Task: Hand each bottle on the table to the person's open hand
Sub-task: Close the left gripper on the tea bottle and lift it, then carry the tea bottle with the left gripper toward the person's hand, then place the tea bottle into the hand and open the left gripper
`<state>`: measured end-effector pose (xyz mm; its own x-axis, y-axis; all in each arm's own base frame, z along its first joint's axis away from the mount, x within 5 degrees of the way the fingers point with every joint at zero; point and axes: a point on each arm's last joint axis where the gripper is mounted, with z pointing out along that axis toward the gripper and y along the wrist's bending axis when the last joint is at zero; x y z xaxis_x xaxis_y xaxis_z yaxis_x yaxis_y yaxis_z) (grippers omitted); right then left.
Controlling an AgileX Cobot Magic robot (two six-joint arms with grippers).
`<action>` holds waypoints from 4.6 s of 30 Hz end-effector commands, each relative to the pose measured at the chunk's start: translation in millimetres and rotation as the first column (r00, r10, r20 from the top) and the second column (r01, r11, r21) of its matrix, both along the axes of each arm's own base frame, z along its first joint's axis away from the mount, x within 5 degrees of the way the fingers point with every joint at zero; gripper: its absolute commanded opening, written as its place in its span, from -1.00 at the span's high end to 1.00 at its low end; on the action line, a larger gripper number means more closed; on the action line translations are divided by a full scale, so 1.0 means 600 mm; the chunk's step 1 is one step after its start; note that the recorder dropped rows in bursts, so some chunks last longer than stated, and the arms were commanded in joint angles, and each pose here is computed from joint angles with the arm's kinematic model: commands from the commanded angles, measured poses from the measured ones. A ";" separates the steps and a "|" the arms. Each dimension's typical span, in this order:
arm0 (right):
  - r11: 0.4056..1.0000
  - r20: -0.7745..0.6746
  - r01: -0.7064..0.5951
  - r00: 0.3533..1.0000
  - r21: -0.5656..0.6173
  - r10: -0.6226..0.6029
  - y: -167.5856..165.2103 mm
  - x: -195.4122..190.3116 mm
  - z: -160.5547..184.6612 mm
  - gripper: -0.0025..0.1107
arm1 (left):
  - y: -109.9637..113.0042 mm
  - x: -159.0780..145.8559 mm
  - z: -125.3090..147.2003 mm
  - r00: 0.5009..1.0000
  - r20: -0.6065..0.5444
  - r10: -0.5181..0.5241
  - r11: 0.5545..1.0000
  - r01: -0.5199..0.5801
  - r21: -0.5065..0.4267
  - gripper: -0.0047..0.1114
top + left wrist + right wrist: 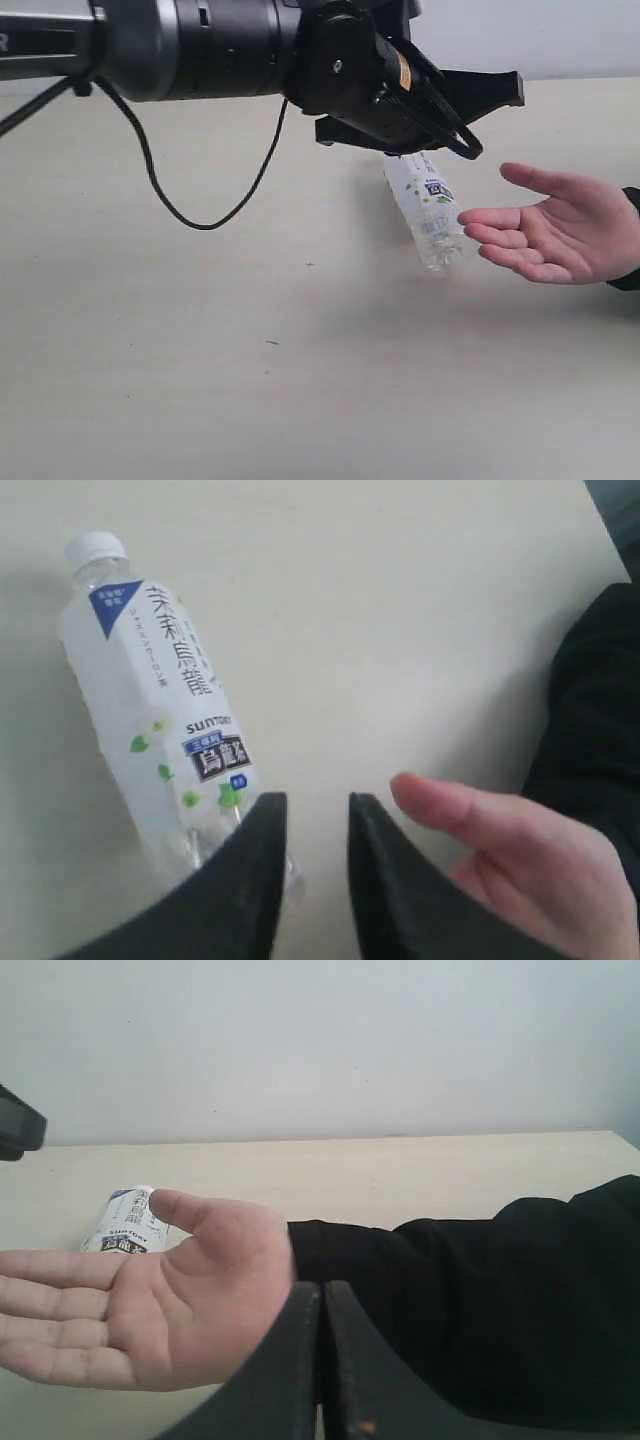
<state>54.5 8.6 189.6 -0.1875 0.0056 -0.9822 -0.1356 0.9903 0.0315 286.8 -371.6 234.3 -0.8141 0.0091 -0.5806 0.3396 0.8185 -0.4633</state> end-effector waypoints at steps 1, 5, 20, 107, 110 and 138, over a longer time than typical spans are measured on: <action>1.000 0.006 0.005 1.000 -0.002 -0.005 -0.001 0.000 -0.001 0.96 | -0.027 0.023 -0.025 1.000 -0.016 0.027 0.999 -0.028 -0.030 -0.20; 1.000 0.006 0.005 1.000 -0.002 -0.005 -0.001 0.000 -0.001 0.96 | -0.040 0.044 -0.059 0.998 -0.036 0.050 0.998 -0.051 -0.024 -0.54; 1.000 0.006 0.005 1.000 -0.002 -0.005 -0.001 0.000 -0.001 0.96 | -0.029 0.089 -0.165 0.994 -0.053 0.093 0.995 -0.090 0.046 -0.54; 1.000 0.006 0.005 1.000 -0.002 -0.005 -0.001 0.000 -0.001 0.96 | -0.050 -0.109 0.078 0.955 0.187 0.230 0.953 -0.260 0.155 0.92; 1.000 0.006 0.005 1.000 -0.002 -0.005 -0.001 0.000 -0.001 0.96 | -0.068 -0.143 0.079 0.953 0.177 0.247 0.958 -0.268 0.105 0.92; 1.000 0.006 0.005 1.000 -0.002 -0.005 -0.001 0.000 -0.001 0.96 | -0.146 -0.188 -0.049 0.965 -0.022 0.262 0.965 -0.262 -0.027 0.92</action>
